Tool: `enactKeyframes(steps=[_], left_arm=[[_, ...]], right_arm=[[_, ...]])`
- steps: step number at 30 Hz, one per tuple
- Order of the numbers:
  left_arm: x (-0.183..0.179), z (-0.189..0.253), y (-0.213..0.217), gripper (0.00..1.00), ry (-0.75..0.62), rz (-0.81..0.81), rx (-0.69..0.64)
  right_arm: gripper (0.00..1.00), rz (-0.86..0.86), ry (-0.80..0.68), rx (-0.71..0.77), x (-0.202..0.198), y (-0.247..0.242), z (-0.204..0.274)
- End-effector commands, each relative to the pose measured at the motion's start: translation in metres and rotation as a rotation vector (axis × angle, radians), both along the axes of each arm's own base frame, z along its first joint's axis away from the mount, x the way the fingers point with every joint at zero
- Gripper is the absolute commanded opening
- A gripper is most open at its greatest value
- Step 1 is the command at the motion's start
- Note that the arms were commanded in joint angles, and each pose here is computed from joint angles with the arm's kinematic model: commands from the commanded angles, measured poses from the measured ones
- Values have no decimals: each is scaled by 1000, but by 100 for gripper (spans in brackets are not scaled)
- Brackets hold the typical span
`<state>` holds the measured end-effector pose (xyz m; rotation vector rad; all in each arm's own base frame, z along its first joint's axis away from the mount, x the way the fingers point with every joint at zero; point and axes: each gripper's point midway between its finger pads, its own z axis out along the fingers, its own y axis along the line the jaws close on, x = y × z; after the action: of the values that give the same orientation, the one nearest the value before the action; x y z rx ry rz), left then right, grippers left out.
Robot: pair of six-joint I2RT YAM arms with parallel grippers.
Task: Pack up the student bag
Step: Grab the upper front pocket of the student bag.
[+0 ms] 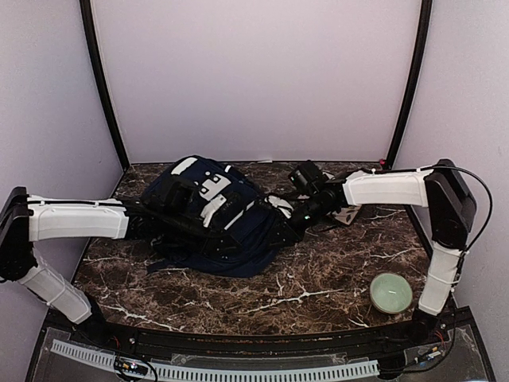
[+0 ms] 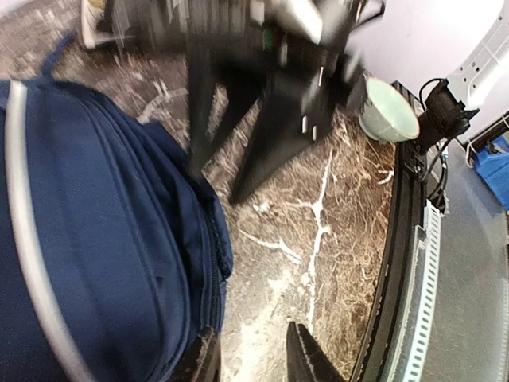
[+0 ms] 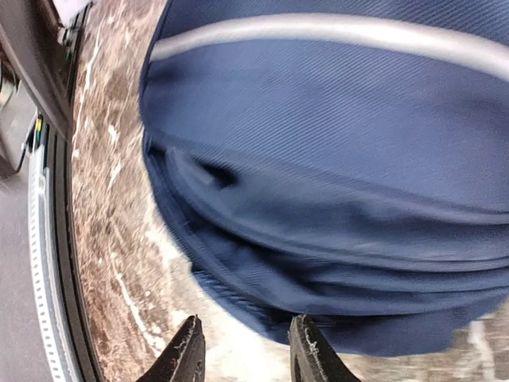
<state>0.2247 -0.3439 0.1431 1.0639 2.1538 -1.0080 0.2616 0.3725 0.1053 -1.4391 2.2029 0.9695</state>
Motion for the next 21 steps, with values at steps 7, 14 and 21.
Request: enactKeyframes(steps=[7,14,21], left_arm=[[11,20,61,37,-239,208,103],[14,11,73,41,-235,253,158],[13,5,72,41,-220,257,158]], right_arm=[[37,80,-194,26,-17,52,-5],[39,116,-239,16,-10,68,-23],[40,102,-275,6,-5,78,-32]])
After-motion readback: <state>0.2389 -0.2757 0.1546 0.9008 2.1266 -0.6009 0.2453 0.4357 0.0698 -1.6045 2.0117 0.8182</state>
